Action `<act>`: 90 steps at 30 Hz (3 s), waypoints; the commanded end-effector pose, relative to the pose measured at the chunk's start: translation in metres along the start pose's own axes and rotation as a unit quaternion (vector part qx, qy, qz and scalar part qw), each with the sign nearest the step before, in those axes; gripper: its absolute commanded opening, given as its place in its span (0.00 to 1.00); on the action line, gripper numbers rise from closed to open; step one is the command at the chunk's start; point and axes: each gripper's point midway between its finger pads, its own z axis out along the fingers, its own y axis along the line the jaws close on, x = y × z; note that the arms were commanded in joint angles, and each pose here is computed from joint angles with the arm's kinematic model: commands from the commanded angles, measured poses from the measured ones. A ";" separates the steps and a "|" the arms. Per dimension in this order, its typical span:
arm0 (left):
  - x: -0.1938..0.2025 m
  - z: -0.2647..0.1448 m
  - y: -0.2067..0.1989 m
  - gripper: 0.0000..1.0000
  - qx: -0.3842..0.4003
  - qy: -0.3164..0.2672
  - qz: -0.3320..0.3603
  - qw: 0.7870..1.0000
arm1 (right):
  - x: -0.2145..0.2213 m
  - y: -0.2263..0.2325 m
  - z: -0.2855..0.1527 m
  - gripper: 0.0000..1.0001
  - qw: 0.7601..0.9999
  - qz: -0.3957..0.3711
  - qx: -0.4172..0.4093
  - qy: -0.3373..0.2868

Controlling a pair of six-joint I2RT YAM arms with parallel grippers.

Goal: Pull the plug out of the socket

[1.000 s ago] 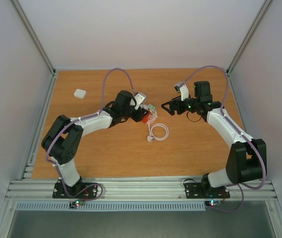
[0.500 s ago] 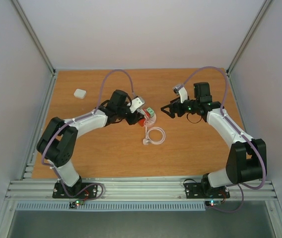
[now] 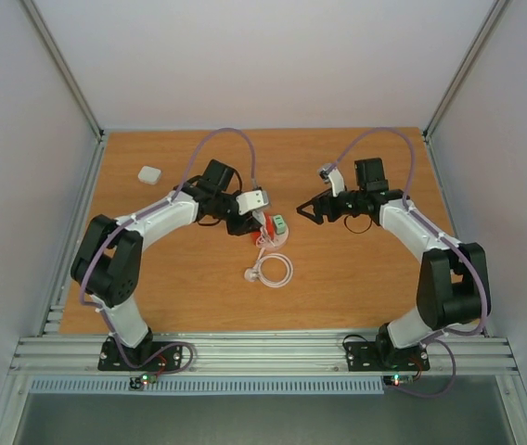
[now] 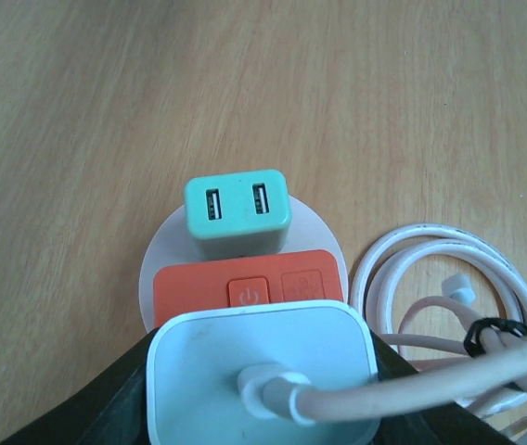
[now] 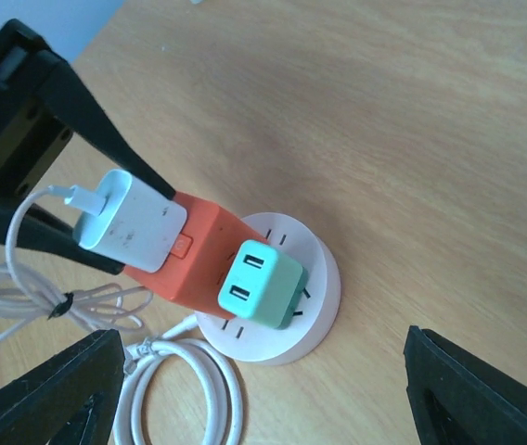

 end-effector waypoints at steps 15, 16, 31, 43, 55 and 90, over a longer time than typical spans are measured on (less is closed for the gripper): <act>-0.002 0.019 -0.010 0.22 0.006 -0.002 -0.009 1.000 | 0.018 0.002 0.068 0.89 0.990 0.135 0.002 0.046; -0.003 0.019 -0.009 0.22 0.006 -0.003 -0.009 1.000 | 0.022 0.003 0.070 0.89 0.990 0.134 0.004 0.051; -0.007 0.019 -0.010 0.21 0.009 -0.009 -0.016 1.000 | 0.064 -0.001 0.093 0.91 0.988 0.111 0.031 0.100; -0.031 0.009 -0.010 0.17 0.014 -0.047 -0.018 0.999 | 0.089 -0.017 0.099 0.91 0.984 0.096 0.072 0.134; -0.051 -0.004 -0.009 0.15 -0.012 -0.091 0.015 0.996 | 0.116 -0.030 0.096 0.91 0.978 0.083 0.104 0.158; -0.053 -0.037 -0.020 0.15 -0.019 -0.126 0.057 0.990 | 0.128 -0.041 0.097 0.91 0.973 0.086 0.129 0.173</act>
